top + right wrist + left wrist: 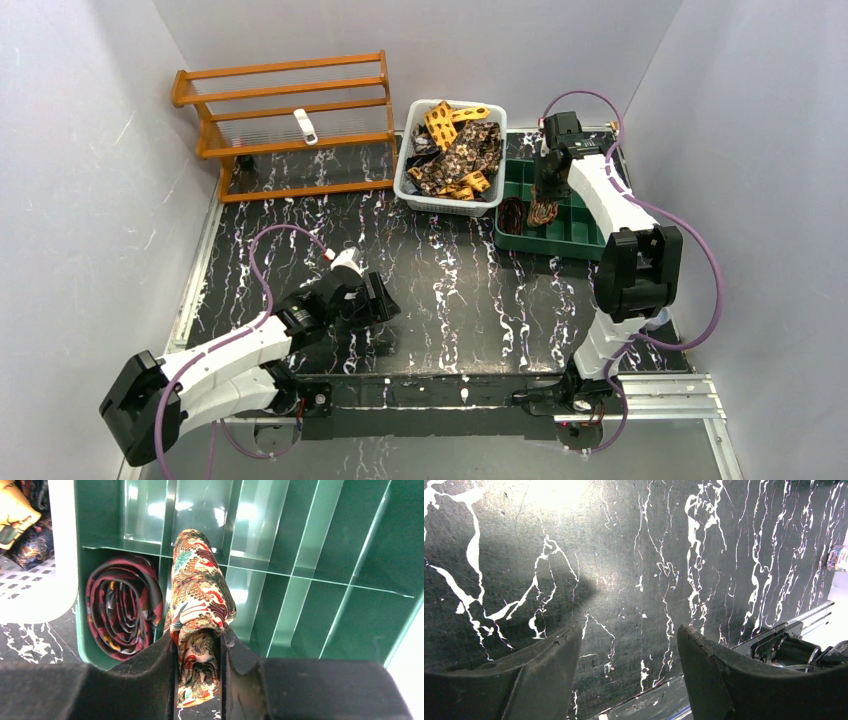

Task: Roll the ties
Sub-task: Place the tie in the storage box.

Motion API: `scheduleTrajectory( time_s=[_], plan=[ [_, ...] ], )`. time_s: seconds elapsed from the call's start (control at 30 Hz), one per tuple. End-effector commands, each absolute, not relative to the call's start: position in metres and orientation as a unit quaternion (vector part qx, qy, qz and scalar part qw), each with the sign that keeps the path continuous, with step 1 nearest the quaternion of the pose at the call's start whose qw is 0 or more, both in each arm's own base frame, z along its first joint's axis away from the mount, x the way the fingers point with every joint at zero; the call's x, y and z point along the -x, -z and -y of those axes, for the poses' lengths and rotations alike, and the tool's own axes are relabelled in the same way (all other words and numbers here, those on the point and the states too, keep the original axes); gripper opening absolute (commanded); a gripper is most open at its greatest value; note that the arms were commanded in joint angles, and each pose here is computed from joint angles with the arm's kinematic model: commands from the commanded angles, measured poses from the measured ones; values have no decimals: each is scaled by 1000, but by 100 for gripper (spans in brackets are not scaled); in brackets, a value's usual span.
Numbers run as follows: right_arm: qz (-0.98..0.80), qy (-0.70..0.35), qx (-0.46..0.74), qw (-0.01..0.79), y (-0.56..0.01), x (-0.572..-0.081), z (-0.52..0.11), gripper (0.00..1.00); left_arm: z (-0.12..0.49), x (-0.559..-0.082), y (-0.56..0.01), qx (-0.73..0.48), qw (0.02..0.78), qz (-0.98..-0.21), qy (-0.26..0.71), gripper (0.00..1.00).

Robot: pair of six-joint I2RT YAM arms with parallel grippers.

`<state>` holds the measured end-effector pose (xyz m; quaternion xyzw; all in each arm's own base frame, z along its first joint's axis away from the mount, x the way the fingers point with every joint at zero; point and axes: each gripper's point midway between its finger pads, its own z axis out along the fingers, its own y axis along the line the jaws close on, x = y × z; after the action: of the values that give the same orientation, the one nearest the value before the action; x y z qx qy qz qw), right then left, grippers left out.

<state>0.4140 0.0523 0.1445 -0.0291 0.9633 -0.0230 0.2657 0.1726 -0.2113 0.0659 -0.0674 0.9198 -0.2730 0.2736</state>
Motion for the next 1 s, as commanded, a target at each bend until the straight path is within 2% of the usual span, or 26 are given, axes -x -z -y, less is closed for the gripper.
scheduleTrajectory(
  time_s=[0.0,0.4,0.97],
  plan=[
    [-962,-4,33,273,-141,-421,-63,1,210,-173,-65,65,275,-921,270,67],
    [-981,-32,34,189,-105,-386,-72,1,211,-172,-63,66,273,-920,273,66],
    [-986,16,21,164,-85,-402,-58,1,209,-171,-63,67,274,-921,268,65]
  ],
)
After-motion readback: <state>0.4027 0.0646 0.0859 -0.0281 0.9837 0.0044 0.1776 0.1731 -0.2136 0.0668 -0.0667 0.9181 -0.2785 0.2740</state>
